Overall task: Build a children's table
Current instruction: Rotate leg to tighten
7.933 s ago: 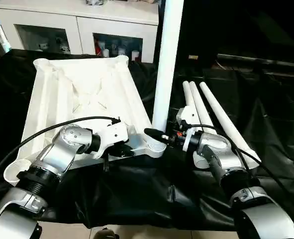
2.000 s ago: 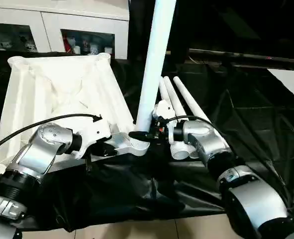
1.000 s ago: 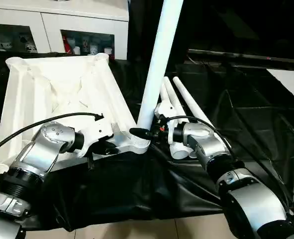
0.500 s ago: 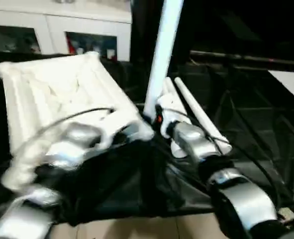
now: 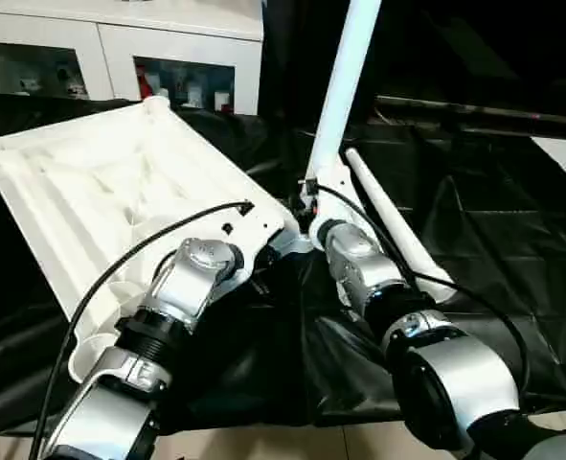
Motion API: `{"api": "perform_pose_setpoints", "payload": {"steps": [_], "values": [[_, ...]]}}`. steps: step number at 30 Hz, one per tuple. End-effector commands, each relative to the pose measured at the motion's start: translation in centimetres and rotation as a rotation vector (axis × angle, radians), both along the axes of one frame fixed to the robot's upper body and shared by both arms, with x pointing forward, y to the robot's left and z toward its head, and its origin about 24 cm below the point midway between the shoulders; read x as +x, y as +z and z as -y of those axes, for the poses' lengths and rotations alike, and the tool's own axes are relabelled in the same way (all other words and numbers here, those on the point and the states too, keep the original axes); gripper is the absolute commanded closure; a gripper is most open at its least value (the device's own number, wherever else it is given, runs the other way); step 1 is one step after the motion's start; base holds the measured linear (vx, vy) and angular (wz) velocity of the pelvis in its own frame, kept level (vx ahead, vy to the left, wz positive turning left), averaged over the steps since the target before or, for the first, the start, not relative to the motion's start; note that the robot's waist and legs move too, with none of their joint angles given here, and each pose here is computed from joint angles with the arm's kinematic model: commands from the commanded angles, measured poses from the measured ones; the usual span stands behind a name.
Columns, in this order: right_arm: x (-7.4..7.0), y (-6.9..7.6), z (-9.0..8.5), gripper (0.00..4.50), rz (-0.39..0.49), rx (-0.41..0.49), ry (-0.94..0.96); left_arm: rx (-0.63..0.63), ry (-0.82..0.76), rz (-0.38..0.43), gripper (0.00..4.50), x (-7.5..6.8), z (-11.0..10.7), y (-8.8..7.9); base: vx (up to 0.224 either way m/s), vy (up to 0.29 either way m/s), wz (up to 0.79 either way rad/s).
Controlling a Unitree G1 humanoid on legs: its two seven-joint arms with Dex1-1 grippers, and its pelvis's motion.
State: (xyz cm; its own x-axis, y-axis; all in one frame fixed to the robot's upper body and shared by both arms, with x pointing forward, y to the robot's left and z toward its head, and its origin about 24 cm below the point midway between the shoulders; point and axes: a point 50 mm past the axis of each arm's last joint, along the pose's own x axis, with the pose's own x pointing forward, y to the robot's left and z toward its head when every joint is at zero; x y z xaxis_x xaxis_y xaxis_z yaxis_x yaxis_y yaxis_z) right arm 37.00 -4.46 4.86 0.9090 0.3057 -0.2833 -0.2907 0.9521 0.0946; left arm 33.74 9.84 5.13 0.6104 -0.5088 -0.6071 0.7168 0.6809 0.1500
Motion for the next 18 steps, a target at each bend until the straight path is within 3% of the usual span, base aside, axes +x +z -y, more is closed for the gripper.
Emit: {"api": "perform_pose_setpoints", "payload": {"steps": [1,9,11,18], "values": [[-4.5,-6.9,-1.0,2.61,-0.358,-0.056,0.061,0.022,0.020,-0.005,4.50,0.0,0.6,-0.3,0.000,0.000,0.00],[-4.3,-6.4,-1.6,2.61,-0.326,-0.065,0.125,0.022,0.012,-0.016,4.50,-0.2,0.4,-0.4,0.000,0.000,0.00],[-4.3,-6.3,-1.7,2.05,-0.326,-0.051,0.129,0.022,0.012,-0.016,4.50,-0.2,0.4,-0.3,0.000,0.000,0.00],[-3.9,-5.8,-1.8,1.44,-0.311,-0.026,0.132,0.025,0.008,-0.019,4.50,-0.2,0.2,-0.3,0.000,0.000,0.00]]}}
